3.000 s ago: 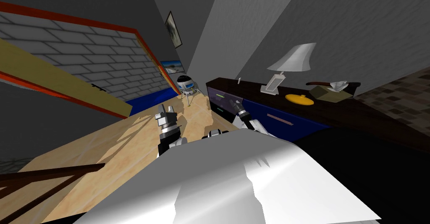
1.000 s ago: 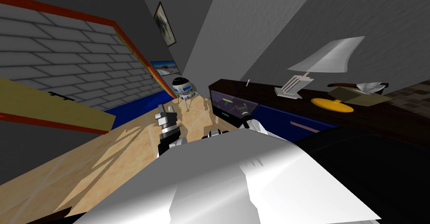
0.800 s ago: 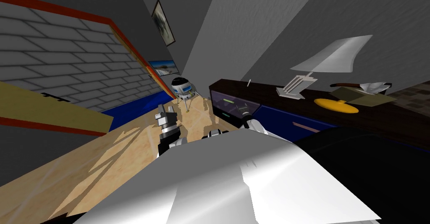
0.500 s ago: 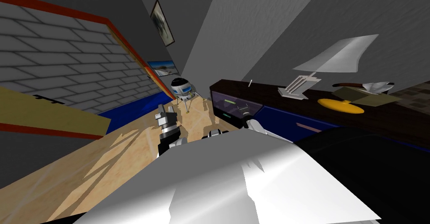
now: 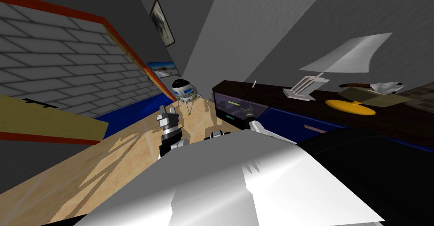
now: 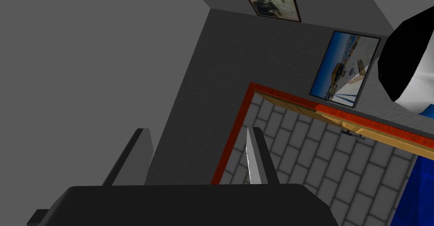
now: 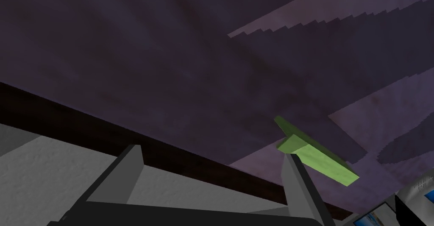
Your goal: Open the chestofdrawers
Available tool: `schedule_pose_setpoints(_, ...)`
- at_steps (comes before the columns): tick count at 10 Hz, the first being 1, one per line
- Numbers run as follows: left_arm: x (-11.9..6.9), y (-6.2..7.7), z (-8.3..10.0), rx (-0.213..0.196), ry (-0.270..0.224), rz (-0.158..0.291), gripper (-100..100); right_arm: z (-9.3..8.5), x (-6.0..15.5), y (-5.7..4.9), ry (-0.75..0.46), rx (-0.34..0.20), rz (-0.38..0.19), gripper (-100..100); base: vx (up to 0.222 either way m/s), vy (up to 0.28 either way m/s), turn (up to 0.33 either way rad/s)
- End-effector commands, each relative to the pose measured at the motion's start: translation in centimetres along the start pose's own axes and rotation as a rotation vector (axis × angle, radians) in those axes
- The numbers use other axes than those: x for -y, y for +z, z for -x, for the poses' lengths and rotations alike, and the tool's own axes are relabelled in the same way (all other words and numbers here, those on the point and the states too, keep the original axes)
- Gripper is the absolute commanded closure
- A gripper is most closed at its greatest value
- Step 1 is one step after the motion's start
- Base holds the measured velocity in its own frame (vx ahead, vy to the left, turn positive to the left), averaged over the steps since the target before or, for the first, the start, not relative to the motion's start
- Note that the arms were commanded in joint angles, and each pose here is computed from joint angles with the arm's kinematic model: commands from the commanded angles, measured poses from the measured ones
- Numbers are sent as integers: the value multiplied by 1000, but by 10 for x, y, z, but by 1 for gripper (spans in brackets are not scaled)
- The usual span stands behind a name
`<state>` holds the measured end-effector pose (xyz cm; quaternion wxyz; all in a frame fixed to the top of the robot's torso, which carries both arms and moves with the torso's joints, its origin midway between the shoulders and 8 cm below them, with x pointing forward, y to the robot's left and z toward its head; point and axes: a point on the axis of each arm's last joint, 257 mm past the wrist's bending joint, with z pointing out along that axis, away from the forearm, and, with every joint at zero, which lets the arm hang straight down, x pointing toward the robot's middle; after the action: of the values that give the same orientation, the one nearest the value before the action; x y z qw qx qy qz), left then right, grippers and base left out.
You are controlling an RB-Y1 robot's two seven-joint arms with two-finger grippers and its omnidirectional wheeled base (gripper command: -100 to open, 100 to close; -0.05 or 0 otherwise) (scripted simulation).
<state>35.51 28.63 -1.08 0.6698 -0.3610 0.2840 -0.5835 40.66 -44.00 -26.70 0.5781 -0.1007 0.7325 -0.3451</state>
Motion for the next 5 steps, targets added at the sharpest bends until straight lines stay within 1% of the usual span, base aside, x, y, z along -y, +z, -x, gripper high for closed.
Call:
schedule_pose_setpoints(1,0,0,0,0,0,0,0,-14,7,2,-101,-33,-38,-100,81,86,-49)
schedule_pose_setpoints(2,0,0,0,0,0,0,0,-23,11,2,-153,-55,-58,-100,106,104,-81)
schedule_pose_setpoints(3,0,0,0,0,0,0,0,-22,11,2,-164,-53,-59,-100,82,81,-29)
schedule_pose_setpoints(5,0,0,0,0,0,0,0,-37,16,1,-249,-94,-94,-100,112,98,-60)
